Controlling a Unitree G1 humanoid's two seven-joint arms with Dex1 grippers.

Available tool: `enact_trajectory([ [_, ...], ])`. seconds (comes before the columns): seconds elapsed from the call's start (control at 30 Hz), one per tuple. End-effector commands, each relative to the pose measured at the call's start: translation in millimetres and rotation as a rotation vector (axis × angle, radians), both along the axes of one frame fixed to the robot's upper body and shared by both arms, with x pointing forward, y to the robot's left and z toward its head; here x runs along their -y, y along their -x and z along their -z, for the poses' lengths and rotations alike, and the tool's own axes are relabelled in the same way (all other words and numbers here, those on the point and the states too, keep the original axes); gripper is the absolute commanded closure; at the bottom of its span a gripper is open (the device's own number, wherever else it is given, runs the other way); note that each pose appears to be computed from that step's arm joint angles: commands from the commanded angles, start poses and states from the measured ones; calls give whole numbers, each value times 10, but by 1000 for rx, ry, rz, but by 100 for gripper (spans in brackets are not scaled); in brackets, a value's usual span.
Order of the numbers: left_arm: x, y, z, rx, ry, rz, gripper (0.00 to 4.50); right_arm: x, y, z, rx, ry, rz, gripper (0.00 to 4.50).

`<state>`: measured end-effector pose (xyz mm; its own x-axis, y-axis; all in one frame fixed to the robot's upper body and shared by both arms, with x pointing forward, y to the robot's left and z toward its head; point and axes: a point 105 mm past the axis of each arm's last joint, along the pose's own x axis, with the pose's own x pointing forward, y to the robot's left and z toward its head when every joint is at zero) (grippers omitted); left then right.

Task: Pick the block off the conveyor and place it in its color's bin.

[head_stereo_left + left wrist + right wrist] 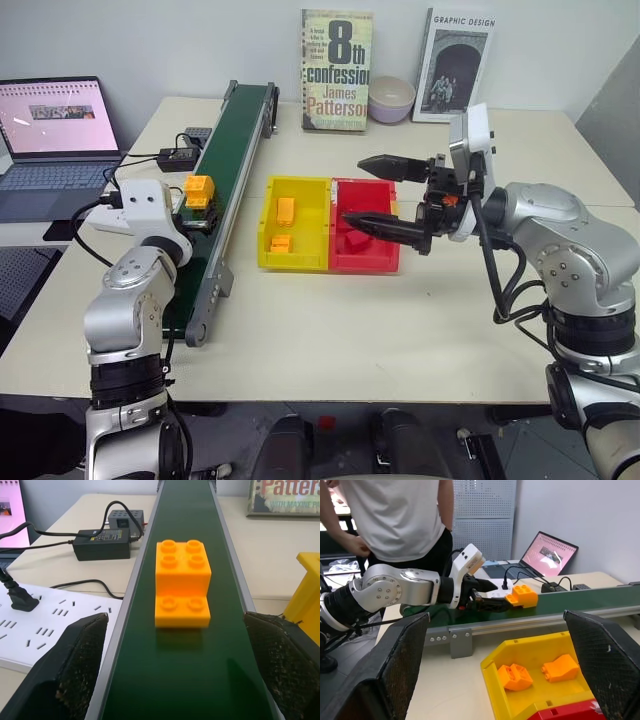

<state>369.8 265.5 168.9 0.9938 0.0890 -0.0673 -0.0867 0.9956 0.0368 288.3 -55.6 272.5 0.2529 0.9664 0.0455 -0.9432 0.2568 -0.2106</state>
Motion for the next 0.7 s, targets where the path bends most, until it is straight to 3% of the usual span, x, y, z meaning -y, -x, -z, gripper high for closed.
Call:
enact_trajectory([
  [0.03,17,-31,-131,48,-17,2,1,42,73,-98,45,-15,4,0],
  [0.4,-90,124,-1,-4,20,-43,190,78,58,-105,44,-9,19,0],
  [0.57,-169,262,9,-20,33,-105,297,94,53,-121,43,-9,19,0],
  [0.7,-165,328,-39,-6,58,-120,296,77,62,-119,41,-11,14,0],
])
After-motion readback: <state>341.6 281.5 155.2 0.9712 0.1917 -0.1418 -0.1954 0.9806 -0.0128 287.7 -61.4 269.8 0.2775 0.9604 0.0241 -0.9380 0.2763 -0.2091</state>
